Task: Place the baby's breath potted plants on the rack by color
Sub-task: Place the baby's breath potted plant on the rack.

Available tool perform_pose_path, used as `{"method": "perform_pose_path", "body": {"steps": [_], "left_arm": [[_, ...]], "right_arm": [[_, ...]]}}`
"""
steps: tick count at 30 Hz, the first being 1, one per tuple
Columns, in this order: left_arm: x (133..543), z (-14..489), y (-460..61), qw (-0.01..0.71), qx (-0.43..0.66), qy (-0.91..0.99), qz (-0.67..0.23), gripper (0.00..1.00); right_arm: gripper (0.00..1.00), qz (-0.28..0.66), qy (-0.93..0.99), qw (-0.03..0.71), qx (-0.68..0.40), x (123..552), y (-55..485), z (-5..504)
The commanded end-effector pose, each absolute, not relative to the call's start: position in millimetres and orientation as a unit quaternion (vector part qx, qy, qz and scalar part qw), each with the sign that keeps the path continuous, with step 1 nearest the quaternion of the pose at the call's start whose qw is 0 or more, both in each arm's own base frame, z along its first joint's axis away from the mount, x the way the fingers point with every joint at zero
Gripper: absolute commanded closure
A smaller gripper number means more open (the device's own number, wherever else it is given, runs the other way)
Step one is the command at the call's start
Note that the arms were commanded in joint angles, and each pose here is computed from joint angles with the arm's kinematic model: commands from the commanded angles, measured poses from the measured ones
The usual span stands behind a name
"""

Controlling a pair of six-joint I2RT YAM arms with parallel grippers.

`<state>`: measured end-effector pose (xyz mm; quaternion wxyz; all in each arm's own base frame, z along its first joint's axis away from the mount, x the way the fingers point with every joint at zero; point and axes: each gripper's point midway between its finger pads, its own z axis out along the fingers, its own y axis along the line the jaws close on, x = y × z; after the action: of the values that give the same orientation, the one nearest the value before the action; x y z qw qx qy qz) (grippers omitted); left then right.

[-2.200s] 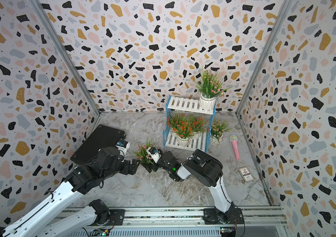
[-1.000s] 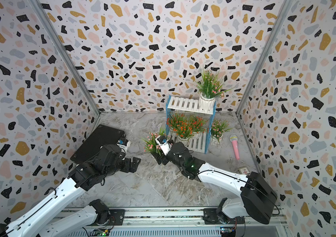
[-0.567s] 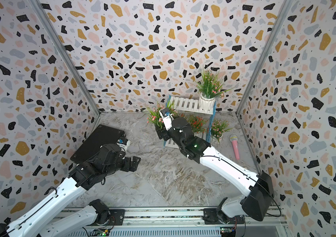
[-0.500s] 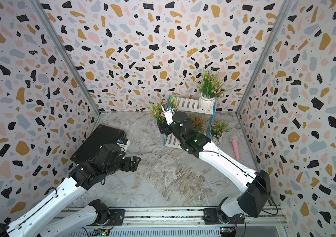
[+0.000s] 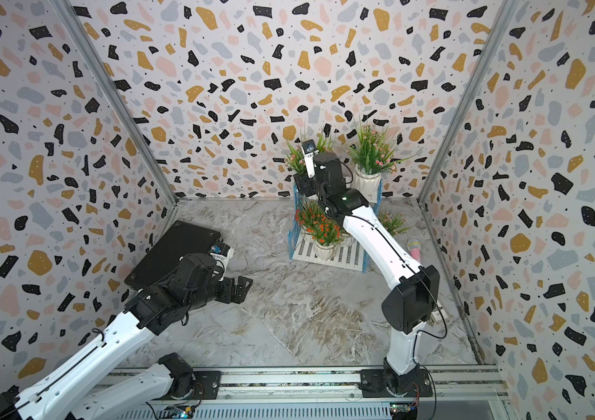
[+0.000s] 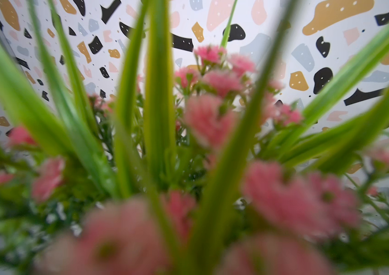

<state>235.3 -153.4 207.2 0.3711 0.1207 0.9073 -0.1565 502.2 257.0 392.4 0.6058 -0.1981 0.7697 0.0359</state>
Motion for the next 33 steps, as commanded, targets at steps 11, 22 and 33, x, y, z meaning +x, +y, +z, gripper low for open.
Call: {"method": "perform_pose_path", "body": {"steps": [11, 22, 33], "left_arm": [[242, 225, -162, 0.393, 0.117, 0.893, -0.183, 0.01], [242, 224, -161, 0.391, 0.118, 0.895, -0.181, 0.01], [243, 222, -162, 0.389, 0.119, 0.896, -0.177, 0.01]], "right_arm": [[0.32, 0.045, 0.728, 0.665, -0.162, 533, 230, 448], [0.32, 0.074, 0.723, 0.668, -0.159, 546, 238, 442], [0.32, 0.103, 0.717, 0.671, -0.155, 555, 250, 447]]}}
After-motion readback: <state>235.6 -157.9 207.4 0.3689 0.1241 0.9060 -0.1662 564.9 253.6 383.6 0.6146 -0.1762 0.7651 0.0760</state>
